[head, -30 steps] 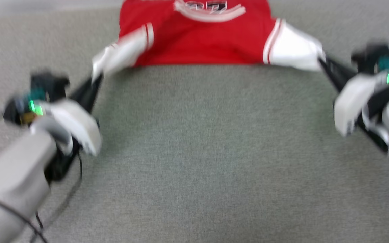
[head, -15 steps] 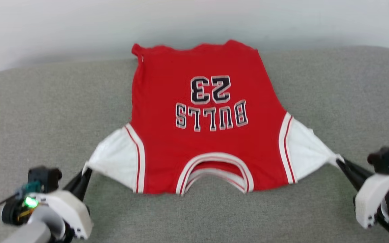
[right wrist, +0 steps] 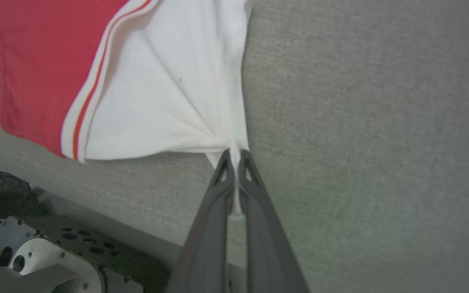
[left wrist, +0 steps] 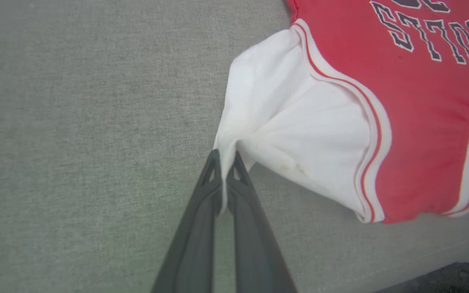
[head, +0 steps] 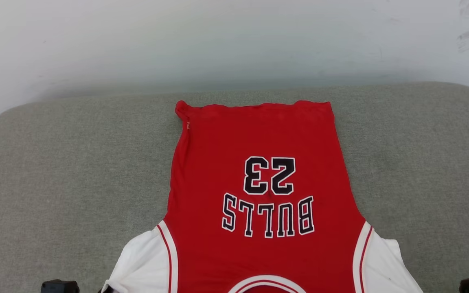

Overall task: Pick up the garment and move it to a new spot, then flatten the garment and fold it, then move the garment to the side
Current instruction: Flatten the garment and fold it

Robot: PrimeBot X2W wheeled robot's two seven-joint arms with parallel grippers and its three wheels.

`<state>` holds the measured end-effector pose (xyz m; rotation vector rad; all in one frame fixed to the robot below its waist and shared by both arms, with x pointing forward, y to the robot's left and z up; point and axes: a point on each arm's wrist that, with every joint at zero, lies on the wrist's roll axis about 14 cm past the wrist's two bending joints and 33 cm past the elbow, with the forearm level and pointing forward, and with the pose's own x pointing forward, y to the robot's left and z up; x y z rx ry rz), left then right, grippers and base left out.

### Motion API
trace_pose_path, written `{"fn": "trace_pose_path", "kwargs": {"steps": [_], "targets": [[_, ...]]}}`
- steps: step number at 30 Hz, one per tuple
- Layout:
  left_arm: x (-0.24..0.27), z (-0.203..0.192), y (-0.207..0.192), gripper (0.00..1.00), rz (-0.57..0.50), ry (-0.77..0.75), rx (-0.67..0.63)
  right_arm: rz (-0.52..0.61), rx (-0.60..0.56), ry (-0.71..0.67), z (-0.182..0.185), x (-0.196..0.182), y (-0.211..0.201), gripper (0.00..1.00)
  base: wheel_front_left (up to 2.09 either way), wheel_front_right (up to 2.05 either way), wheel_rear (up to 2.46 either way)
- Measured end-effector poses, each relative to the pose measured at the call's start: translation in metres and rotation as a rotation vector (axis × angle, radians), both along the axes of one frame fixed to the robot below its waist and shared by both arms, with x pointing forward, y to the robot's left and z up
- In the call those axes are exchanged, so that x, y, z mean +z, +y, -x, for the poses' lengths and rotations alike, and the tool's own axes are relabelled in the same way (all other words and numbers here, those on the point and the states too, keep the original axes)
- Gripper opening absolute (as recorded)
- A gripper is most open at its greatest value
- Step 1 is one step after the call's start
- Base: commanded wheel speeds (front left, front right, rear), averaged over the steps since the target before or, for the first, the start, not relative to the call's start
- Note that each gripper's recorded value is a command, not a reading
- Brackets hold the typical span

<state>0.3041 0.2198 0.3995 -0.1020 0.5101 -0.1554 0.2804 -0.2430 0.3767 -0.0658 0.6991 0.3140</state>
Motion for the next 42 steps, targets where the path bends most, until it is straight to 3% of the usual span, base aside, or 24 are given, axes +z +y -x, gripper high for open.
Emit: {"fn": "trace_pose_path", "kwargs": {"steps": [6, 7, 8, 9, 14, 22, 26, 33, 40, 42], "targets": [[-0.004, 0.007, 0.000, 0.00, -0.004, 0.012, 0.010, -0.001, -0.009, 0.076, 0.016, -0.005, 0.003, 0.00, 0.00, 0.00, 0.00], [-0.004, 0.007, -0.002, 0.00, -0.002, 0.011, 0.011, -0.013, -0.013, 0.074, 0.013, -0.002, 0.006, 0.20, 0.00, 0.00, 0.00], [-0.004, 0.005, -0.003, 0.00, 0.001, 0.009, 0.010, -0.024, -0.018, 0.060, 0.007, 0.002, 0.008, 0.67, 0.00, 0.00, 0.00], [-0.002, 0.003, -0.005, 0.00, 0.001, 0.002, 0.011, -0.023, -0.018, 0.042, 0.000, 0.008, 0.008, 1.00, 0.00, 0.00, 0.00], [0.009, -0.013, -0.014, 0.00, -0.001, -0.050, -0.006, -0.002, 0.003, -0.118, -0.050, 0.055, 0.009, 1.00, 0.00, 0.00, 0.00], [0.026, -0.045, -0.023, 0.00, -0.013, -0.134, -0.015, 0.034, 0.025, -0.510, -0.166, 0.183, 0.015, 1.00, 0.00, 0.00, 0.00], [0.028, -0.061, -0.024, 0.00, -0.021, -0.159, -0.011, 0.030, 0.021, -0.567, -0.222, 0.222, 0.022, 1.00, 0.00, 0.00, 0.00], [0.017, -0.079, -0.023, 0.00, -0.038, -0.156, 0.000, 0.049, 0.046, -0.211, -0.298, 0.184, 0.048, 1.00, 0.00, 0.00, 0.00], [0.000, -0.096, -0.022, 0.00, -0.044, -0.139, 0.015, 0.183, 0.105, 0.143, -0.335, 0.116, 0.070, 1.00, 0.00, 0.00, 0.00], [-0.007, -0.101, -0.025, 0.00, -0.043, -0.129, 0.008, 0.167, 0.102, 0.207, -0.347, 0.098, 0.077, 1.00, 0.00, 0.00, 0.00]]}}
